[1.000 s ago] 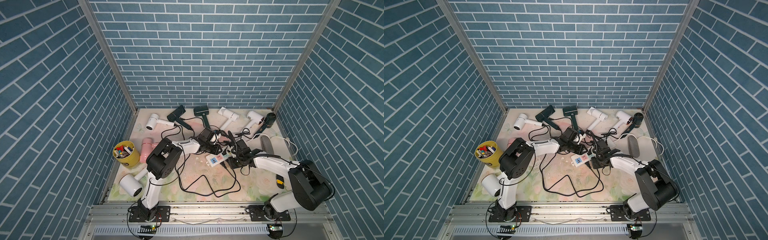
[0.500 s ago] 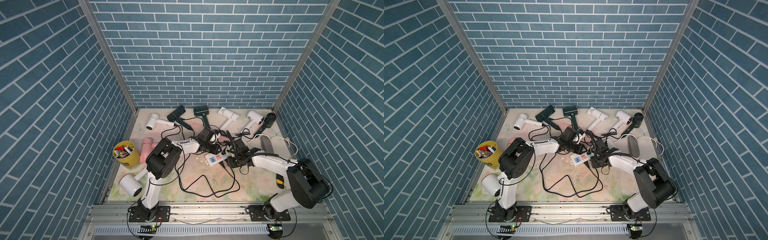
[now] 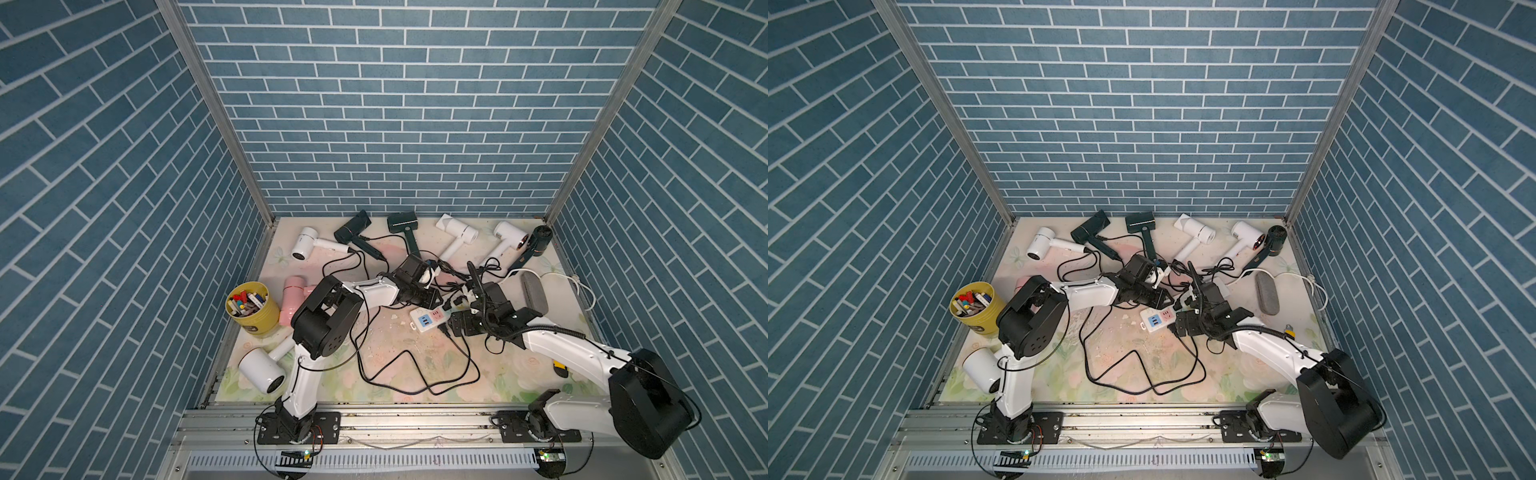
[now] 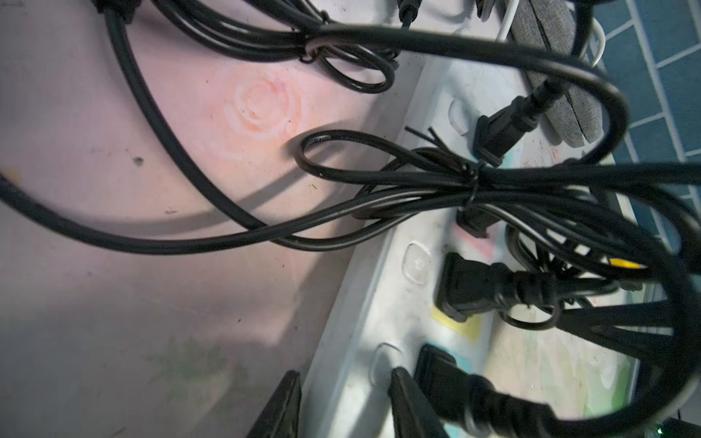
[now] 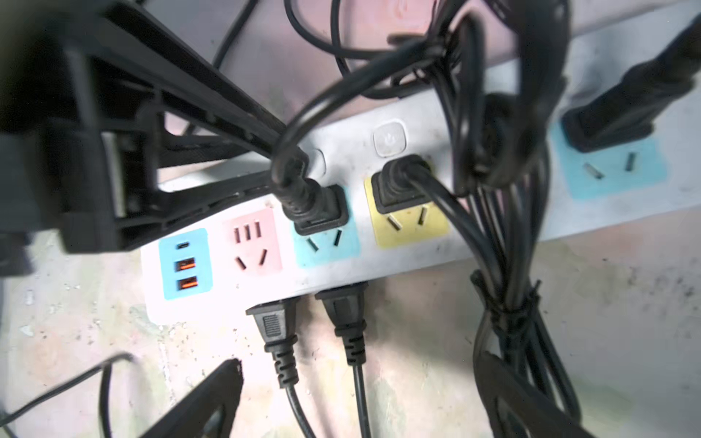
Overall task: Charge the blow dryers
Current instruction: Insert the plug into the socket.
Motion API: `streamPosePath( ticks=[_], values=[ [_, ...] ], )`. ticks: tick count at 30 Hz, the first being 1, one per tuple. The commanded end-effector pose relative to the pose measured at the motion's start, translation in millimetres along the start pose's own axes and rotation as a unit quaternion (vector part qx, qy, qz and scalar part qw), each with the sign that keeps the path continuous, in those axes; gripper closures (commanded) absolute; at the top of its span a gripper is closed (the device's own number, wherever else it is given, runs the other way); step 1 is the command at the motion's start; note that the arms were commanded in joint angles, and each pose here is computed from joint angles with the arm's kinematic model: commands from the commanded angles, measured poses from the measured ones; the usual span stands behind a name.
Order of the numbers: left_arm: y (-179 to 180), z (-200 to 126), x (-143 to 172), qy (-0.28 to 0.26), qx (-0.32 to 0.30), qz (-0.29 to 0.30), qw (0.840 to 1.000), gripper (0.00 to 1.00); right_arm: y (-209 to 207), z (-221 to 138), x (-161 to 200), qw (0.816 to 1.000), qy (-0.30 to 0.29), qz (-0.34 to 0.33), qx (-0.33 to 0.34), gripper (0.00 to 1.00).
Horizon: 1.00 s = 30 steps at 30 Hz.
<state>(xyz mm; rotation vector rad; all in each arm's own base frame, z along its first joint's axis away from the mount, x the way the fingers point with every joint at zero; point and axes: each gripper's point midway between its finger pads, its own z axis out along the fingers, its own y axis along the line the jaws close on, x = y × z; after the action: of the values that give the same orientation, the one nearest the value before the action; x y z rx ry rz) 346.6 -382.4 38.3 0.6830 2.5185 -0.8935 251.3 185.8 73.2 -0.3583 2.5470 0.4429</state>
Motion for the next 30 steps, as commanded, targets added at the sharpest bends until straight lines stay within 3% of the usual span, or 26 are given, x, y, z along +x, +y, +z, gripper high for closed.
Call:
streamPosePath(
  ticks=[1, 4, 6, 11, 17, 30],
  values=[
    [24.2, 3.4, 58.0, 0.097, -0.038, -0.027, 0.994, 0.59, 4.2, -5.7, 0.3, 1.000, -0.014, 0.007, -0.016, 0.11],
    [25.1, 3.7, 58.1, 0.098, -0.038, -0.027, 0.994, 0.59, 5.9, -0.7, 6.3, 1.000, 0.000, -0.009, -0.014, 0.32],
    [25.4, 3.7, 57.5, 0.097, -0.038, -0.027, 0.994, 0.59, 10.4, 3.9, 11.1, 0.999, 0.009, -0.028, -0.015, 0.41],
    [26.9, 5.2, 56.8, 0.098, -0.038, -0.029, 0.994, 0.59, -2.0, 16.5, 16.0, 0.998, 0.026, -0.043, 0.034, 0.47],
    [28.4, 7.3, 57.3, 0.101, -0.039, -0.030, 0.994, 0.59, -4.5, 32.7, 15.8, 0.997, 0.044, -0.052, 0.048, 0.70],
    [30.2, 13.6, 59.8, 0.106, -0.035, -0.034, 0.993, 0.59, 1.6, 47.4, 12.8, 0.996, 0.051, -0.060, 0.039, 0.67]
  ],
)
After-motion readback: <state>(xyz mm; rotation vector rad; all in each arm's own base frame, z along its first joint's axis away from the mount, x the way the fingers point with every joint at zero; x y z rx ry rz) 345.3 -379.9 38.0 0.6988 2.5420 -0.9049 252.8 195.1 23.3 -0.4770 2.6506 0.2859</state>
